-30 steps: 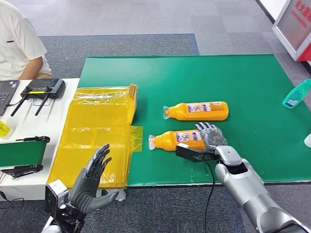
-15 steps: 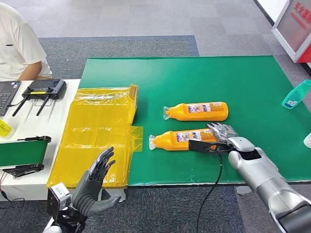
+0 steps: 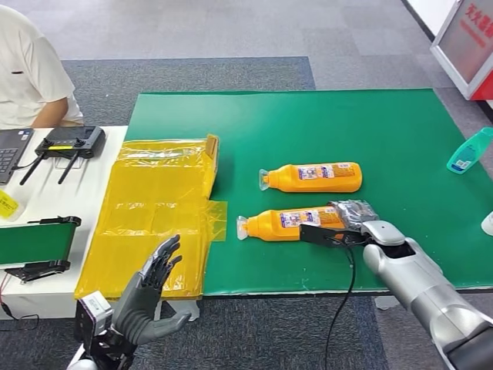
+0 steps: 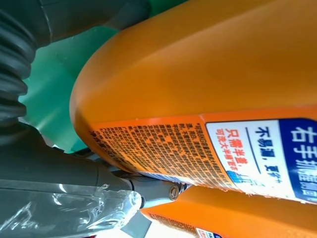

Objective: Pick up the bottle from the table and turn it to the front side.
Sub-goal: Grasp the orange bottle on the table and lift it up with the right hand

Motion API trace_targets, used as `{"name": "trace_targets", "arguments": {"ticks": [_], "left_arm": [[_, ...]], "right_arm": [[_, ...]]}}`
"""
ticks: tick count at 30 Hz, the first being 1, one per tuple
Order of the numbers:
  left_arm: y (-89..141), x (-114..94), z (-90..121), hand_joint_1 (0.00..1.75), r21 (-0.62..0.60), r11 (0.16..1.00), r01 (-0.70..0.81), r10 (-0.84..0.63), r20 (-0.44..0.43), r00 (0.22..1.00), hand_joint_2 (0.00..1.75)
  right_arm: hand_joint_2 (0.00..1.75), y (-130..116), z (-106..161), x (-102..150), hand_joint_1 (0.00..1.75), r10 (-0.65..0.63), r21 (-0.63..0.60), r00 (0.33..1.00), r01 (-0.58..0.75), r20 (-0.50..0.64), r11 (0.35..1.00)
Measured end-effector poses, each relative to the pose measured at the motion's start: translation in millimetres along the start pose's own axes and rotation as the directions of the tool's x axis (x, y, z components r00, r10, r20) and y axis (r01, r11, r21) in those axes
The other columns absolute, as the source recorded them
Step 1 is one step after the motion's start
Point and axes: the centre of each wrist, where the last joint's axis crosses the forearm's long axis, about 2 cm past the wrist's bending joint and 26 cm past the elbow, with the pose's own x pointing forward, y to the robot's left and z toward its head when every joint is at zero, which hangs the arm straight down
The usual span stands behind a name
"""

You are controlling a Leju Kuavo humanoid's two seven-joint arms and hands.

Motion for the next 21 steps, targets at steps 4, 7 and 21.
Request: {"name": "trace_targets", "arguments": {"ticks": [4,7,21], "left_arm": [[0.0,0.0,0.0,0.00,-0.002,1.000,-0.001,0.001,-0.001,1.000,1.75],[-0.1,-0.1,0.0,0.00,-0.003,1.000,-0.001,0.001,-0.001,1.000,1.75],[0.2,-2.0,1.1,0.00,0.006,1.000,-0.020,0.020,0.001,1.000,1.75]], "right_arm": [[1.75,1.5,1.0,0.0,1.75,-0.006,-0.006,1.000,0.007,0.005,1.000],[1.75,3.0,2.0,0.0,1.75,-0.039,-0.013,0.999,0.039,0.021,0.999],[1.75,60.5,41.5,31.9,1.75,-0.601,-0.047,0.703,0.663,0.380,0.747]]}}
